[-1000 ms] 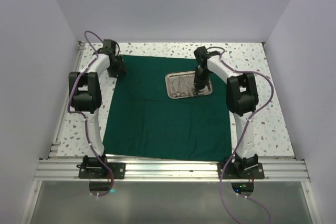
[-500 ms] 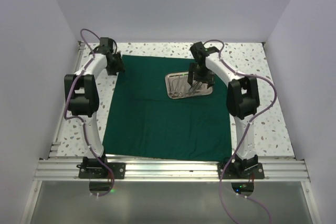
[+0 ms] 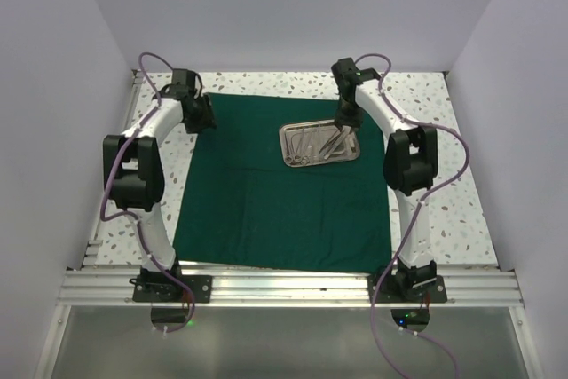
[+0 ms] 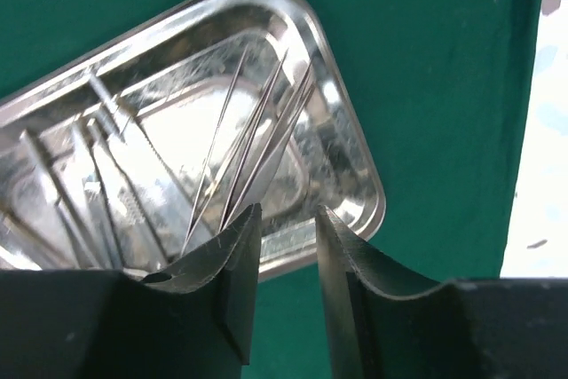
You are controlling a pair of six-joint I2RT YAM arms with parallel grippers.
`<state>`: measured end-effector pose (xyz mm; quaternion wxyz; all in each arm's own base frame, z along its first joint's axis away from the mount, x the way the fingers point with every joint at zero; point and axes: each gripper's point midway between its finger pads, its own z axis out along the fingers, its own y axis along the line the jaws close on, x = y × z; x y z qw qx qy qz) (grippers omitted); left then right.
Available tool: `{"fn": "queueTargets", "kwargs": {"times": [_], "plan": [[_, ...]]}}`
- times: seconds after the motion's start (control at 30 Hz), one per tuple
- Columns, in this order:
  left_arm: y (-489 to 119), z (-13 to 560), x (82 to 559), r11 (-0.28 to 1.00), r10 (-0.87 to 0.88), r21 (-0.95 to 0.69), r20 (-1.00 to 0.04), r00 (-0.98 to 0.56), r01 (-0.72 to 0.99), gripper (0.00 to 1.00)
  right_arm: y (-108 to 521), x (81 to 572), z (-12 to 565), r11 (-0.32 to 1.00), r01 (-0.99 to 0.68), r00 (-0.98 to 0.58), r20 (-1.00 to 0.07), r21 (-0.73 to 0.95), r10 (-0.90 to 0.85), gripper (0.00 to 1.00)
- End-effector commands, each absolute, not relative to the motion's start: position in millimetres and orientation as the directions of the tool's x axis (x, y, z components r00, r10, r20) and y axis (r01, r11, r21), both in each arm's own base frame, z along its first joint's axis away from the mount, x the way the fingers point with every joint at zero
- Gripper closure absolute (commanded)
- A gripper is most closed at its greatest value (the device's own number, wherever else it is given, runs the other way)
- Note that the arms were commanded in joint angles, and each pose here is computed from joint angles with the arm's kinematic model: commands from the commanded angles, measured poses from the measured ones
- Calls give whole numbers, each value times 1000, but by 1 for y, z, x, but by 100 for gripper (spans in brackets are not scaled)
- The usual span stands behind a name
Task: Open and lay out the surgical kit
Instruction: Pick up the medical item from the container.
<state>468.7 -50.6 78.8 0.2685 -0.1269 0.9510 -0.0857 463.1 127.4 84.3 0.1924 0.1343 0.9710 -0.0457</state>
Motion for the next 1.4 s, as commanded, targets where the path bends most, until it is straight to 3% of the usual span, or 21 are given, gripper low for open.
{"fn": "queueTargets", "kwargs": {"times": [0.0, 0.57, 0.67, 0.73, 0.8, 0.9, 1.03, 1.13, 1.2, 1.37], "plan": [[-62, 103, 473, 952, -281, -260, -547, -788, -159, 49, 121, 476, 80, 948, 313, -878, -396, -51, 269, 66], [-62, 97, 462, 965, -248, -210, -529, -812, -158, 50, 120, 478, 21, 944, 314, -909, -318, -98, 269, 78], [-61, 95, 462, 966, -246, -206, -526, -814, -159, 51, 118, 473, 11, 943, 311, -916, -300, -117, 265, 75], [-62, 96, 463, 966, -245, -209, -528, -813, -155, 51, 117, 471, 7, 942, 315, -916, -296, -119, 269, 63], [-62, 97, 463, 966, -242, -207, -530, -813, -153, 51, 118, 474, 5, 942, 317, -913, -304, -111, 271, 59], [-62, 96, 463, 967, -240, -206, -526, -816, -152, 51, 118, 476, 2, 941, 319, -913, -301, -111, 274, 59], [-63, 95, 461, 968, -235, -201, -524, -819, -149, 52, 118, 472, -5, 941, 316, -919, -287, -120, 271, 68], [-64, 95, 460, 970, -229, -197, -521, -822, -145, 52, 117, 469, -13, 941, 316, -921, -279, -122, 273, 83], [-63, 95, 459, 969, -232, -199, -522, -821, -148, 52, 118, 467, -19, 944, 306, -926, -268, -126, 265, 100], [-67, 98, 457, 969, -231, -201, -527, -818, -144, 52, 122, 472, -4, 954, 284, -925, -288, -94, 247, 100]]}}
